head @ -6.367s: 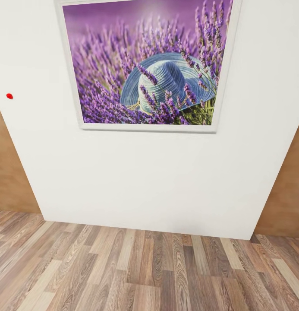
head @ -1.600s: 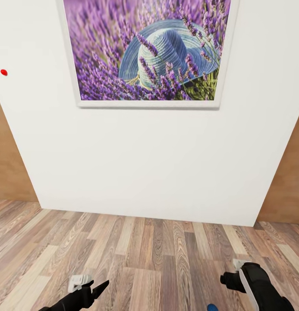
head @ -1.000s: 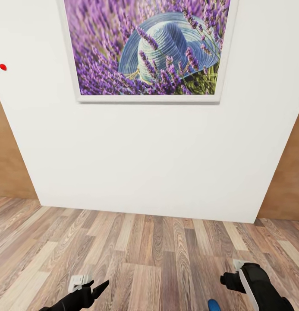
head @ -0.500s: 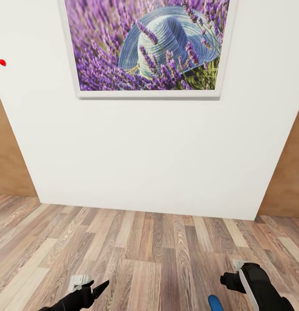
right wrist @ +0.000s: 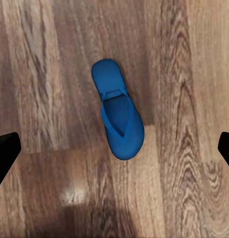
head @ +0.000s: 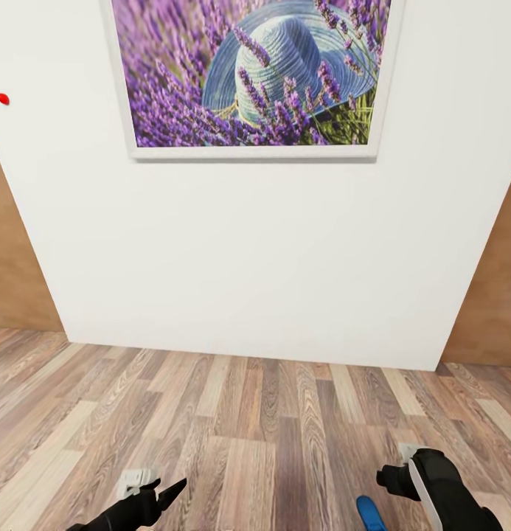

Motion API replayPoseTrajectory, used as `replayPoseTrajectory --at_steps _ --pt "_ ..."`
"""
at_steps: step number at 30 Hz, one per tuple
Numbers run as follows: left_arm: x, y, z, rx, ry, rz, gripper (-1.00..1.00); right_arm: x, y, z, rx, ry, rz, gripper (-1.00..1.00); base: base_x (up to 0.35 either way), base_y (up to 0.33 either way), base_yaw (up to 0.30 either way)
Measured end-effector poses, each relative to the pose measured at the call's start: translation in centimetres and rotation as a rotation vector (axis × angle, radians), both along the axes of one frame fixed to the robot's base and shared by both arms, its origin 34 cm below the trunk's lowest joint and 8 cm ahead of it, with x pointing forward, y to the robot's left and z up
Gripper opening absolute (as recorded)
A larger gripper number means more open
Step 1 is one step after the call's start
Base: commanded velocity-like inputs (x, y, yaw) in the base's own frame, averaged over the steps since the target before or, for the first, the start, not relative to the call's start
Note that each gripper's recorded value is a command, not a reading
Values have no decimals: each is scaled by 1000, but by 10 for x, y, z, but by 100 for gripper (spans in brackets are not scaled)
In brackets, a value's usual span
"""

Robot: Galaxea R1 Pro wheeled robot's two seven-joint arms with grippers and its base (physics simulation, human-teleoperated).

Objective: In the bedroom, move the book from the bed onto either nightstand, and place the two sandals side by side next to the bed.

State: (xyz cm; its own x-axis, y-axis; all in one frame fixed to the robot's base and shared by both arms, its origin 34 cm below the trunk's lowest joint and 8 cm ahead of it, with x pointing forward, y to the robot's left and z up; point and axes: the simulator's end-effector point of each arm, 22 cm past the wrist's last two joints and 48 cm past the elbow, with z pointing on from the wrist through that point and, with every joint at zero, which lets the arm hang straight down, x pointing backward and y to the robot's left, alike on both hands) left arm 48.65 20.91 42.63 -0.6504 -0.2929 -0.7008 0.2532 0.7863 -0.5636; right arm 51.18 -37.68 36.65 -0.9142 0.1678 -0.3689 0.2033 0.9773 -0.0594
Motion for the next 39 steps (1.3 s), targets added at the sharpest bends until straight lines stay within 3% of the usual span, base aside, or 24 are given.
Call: replayPoseTrajectory --at_steps 9,16,39 --pt "-6 0 -20 0 0 0 100 -6 0 -21 0 2 0 100 0 0 0" --pt "-9 0 -32 0 28 0 100 -25 2 -49 9 79 -2 100 0 0 0" --pt "-21 0 -72 0 122 0 100 -48 3 -91 10 180 -2 100 0 0 0"
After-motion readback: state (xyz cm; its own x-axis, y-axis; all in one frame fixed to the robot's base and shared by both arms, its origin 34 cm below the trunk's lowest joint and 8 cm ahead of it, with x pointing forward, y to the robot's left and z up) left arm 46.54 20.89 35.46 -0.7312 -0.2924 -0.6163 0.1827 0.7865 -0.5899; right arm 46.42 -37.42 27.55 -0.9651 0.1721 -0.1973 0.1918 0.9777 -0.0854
